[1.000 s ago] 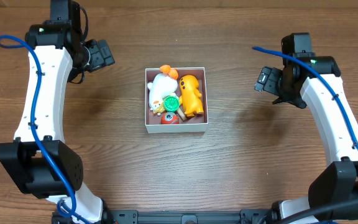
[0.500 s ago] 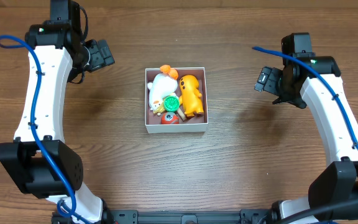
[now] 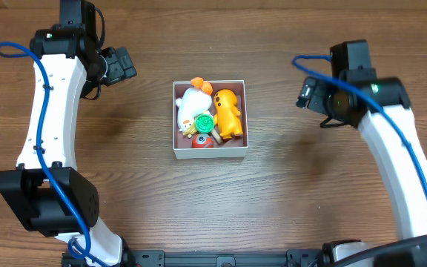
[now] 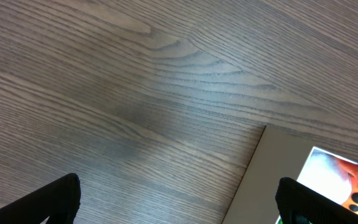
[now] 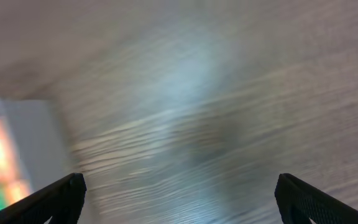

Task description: Pack container

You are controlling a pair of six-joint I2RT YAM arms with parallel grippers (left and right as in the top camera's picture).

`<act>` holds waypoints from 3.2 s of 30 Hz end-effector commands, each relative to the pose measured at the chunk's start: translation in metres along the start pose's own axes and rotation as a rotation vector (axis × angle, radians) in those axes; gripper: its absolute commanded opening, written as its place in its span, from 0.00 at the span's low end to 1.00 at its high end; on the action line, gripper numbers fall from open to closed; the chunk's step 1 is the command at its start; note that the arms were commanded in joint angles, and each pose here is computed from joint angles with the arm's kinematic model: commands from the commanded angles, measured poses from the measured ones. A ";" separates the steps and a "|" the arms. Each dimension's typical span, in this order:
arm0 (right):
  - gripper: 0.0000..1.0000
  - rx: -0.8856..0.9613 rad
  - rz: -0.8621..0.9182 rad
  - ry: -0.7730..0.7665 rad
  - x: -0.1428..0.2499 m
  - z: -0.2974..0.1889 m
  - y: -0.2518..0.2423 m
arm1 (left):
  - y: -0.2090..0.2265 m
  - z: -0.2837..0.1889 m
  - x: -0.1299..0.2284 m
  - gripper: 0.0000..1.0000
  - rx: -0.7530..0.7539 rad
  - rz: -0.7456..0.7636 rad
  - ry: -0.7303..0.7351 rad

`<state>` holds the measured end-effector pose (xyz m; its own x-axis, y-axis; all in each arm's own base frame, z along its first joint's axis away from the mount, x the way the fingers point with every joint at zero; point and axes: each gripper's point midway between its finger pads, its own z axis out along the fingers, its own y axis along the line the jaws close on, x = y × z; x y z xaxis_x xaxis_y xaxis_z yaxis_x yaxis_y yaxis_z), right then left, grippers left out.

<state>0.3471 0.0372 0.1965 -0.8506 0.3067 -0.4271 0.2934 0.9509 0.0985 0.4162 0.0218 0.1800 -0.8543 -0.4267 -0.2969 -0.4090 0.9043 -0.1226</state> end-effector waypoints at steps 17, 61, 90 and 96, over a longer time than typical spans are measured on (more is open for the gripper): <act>1.00 -0.600 -0.046 -0.808 0.079 -0.310 -0.043 | -0.004 -0.007 -0.005 1.00 0.018 -0.016 -0.023; 1.00 -0.420 0.027 -1.084 0.077 -0.049 -0.060 | -0.004 -0.007 -0.005 1.00 0.018 -0.016 -0.023; 1.00 -0.388 -0.001 -1.029 0.087 -0.019 -0.062 | -0.004 -0.007 -0.005 1.00 0.018 -0.016 -0.023; 1.00 -0.388 -0.001 -1.029 0.087 -0.019 -0.062 | -0.004 -0.007 -0.005 1.00 0.018 -0.016 -0.023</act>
<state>0.2466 0.0071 0.1717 -0.0334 0.3013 -0.9529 -0.0180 0.9531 0.3020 0.4164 0.0212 0.1801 -0.8545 -0.4267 -0.2963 -0.4079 0.9043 -0.1259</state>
